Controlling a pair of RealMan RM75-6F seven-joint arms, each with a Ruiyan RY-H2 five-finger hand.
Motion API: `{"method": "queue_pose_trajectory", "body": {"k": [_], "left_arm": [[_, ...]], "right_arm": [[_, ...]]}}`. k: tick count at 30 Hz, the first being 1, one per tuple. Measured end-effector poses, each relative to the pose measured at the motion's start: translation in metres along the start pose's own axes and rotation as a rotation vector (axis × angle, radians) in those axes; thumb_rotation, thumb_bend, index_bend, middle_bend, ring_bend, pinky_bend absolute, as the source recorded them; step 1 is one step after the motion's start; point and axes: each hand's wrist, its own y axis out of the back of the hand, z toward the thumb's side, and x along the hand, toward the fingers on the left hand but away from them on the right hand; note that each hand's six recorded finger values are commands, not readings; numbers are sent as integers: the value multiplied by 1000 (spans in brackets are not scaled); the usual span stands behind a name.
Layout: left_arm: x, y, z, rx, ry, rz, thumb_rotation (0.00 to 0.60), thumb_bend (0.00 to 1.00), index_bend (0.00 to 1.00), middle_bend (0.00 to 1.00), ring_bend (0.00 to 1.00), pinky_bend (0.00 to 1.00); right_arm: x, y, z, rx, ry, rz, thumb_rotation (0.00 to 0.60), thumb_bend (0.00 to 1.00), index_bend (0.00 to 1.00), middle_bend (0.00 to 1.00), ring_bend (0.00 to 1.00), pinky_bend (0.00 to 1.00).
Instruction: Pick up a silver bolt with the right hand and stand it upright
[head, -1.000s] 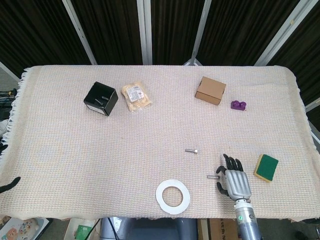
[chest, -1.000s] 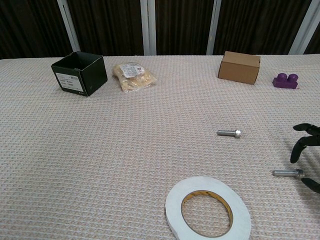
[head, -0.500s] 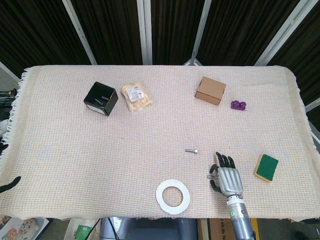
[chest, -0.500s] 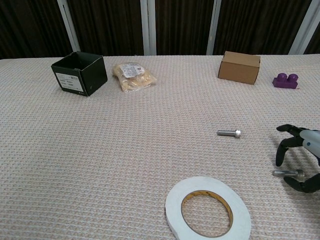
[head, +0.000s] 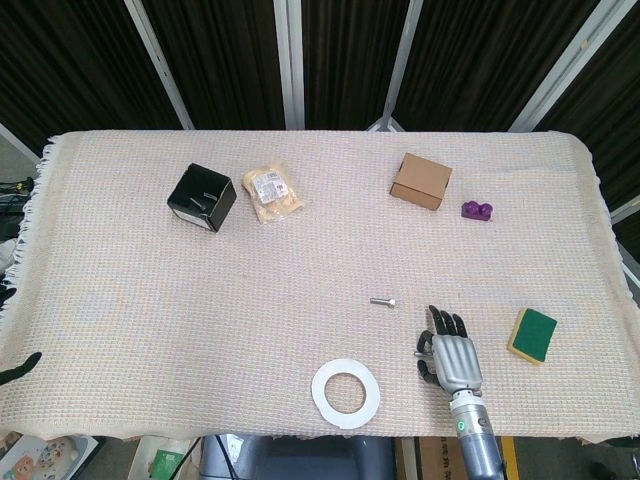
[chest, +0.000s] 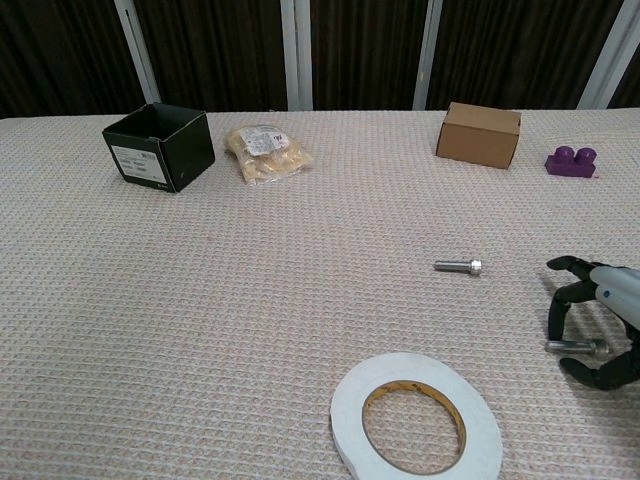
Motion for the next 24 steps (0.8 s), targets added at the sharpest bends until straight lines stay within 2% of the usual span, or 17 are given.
{"method": "queue_pose_trajectory", "body": {"k": [24], "left_arm": [[1,-1,1,4,1,0,600,147,178,143,7,48]], "right_arm": [[-4,-1,3,-16,-1,4,600,364,583,0,68,11]]}}
